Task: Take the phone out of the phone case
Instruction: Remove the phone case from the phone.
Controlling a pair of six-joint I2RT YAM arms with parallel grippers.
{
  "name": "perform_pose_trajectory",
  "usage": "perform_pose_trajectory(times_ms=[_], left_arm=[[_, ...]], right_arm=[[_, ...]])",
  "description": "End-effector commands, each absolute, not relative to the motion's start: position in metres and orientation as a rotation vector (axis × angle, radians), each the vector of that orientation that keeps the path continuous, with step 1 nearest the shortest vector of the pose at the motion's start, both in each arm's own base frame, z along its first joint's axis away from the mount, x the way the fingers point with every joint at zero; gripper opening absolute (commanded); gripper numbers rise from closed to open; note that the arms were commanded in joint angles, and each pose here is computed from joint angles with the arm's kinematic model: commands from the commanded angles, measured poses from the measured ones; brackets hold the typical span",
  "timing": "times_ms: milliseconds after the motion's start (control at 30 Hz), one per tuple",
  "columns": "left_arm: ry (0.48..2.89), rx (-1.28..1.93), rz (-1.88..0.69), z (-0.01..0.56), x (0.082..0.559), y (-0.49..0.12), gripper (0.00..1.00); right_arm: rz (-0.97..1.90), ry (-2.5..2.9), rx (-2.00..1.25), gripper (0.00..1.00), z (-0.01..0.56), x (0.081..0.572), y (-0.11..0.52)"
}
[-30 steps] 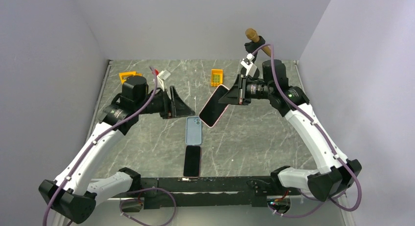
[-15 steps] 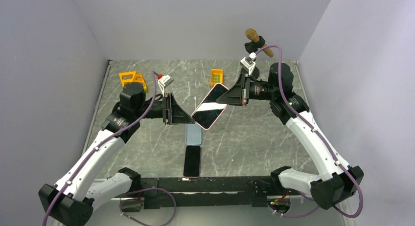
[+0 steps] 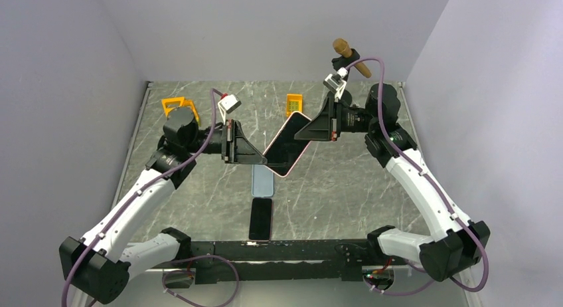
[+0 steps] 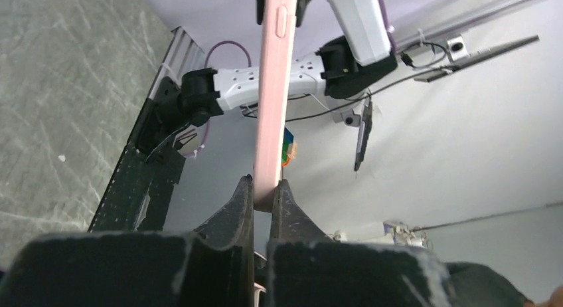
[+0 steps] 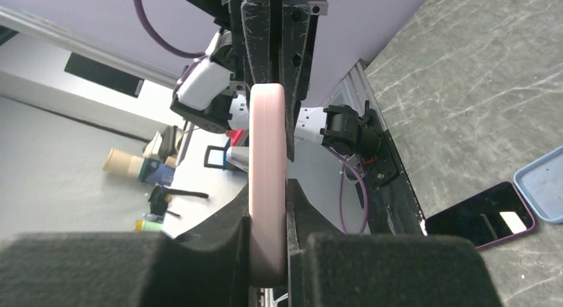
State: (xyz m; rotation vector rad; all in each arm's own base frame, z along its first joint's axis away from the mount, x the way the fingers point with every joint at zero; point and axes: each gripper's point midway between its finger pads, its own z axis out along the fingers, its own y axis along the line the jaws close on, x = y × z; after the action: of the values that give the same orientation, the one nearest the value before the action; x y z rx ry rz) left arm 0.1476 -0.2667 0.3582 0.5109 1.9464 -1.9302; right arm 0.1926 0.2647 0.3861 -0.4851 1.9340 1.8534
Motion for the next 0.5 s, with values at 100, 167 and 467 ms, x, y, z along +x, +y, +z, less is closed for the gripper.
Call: perform_pose_trajectory(times_ms=[100,167,467], left_arm=[[1.449,0.878,-2.007,0.436,0.106,-0.269,0.0],[1.398,0.843,-2.046,0.447,0.107,-0.271,0.0],[1.343,0.662,-2.045,0.453,0.147,-0.287,0.0]], right_arm=[[1.991,1.887,-0.5,0.0,0.391,0.199,0.274],[2.068,1.901,-0.431,0.0,0.39,0.203,0.279],[2.457,1.706,-0.324,0.0,0.425,0.198,0.305]])
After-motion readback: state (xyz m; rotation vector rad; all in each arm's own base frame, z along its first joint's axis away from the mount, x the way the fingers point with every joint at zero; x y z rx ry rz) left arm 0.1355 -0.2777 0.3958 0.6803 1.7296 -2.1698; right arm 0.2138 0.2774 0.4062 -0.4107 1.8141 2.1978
